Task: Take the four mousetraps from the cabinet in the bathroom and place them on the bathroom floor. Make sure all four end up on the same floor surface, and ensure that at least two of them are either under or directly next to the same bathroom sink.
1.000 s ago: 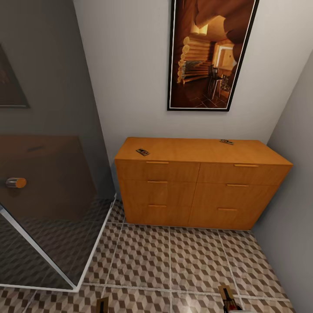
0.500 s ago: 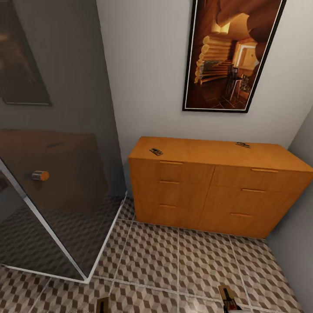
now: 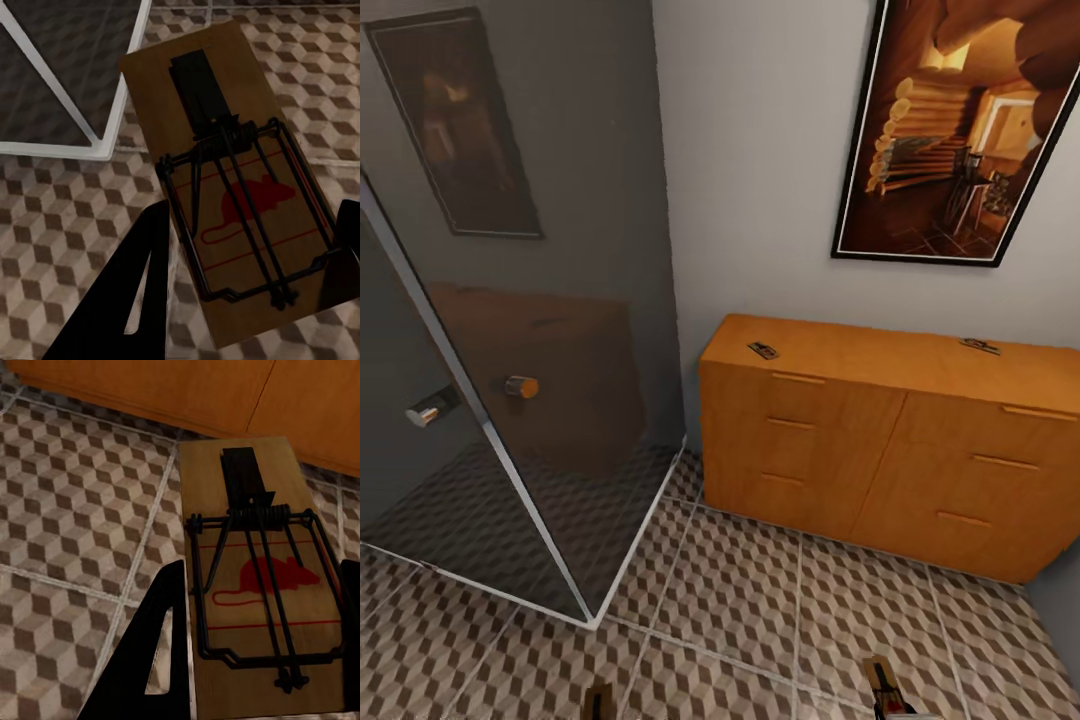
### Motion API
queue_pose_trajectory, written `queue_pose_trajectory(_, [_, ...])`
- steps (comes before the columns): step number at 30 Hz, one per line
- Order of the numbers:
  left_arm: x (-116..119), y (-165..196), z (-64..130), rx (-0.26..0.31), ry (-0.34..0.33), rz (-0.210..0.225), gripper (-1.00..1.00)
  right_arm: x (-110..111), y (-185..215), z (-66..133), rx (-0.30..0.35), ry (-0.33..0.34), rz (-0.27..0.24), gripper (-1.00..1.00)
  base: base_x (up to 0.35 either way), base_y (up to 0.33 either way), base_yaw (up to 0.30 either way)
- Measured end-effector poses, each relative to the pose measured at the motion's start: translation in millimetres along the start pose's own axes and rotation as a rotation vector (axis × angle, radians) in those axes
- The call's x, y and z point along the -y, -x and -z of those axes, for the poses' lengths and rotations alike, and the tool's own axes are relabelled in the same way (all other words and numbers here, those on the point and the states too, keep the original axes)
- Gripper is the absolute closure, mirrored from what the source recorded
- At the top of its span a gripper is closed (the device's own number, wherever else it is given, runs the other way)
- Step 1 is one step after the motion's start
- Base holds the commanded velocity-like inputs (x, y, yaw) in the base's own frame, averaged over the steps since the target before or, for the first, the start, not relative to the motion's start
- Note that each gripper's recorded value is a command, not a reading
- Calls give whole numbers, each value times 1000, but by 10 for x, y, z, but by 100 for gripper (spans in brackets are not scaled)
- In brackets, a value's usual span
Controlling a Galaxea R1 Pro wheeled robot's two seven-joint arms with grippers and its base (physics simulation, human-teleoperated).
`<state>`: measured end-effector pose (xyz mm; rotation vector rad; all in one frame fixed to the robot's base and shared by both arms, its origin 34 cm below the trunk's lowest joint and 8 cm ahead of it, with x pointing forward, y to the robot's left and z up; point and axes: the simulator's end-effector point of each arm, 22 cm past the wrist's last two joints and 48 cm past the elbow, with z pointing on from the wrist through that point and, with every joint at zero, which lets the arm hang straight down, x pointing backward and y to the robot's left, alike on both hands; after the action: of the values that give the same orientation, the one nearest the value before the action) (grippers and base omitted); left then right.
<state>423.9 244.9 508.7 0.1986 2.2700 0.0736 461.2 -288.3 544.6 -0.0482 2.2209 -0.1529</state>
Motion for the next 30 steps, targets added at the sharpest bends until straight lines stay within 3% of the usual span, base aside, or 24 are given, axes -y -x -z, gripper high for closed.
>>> queue_pose_trajectory(30, [12, 1, 0, 0, -3, 1, 100, 0, -3, 1, -1, 0, 0, 100, 0, 0, 266])
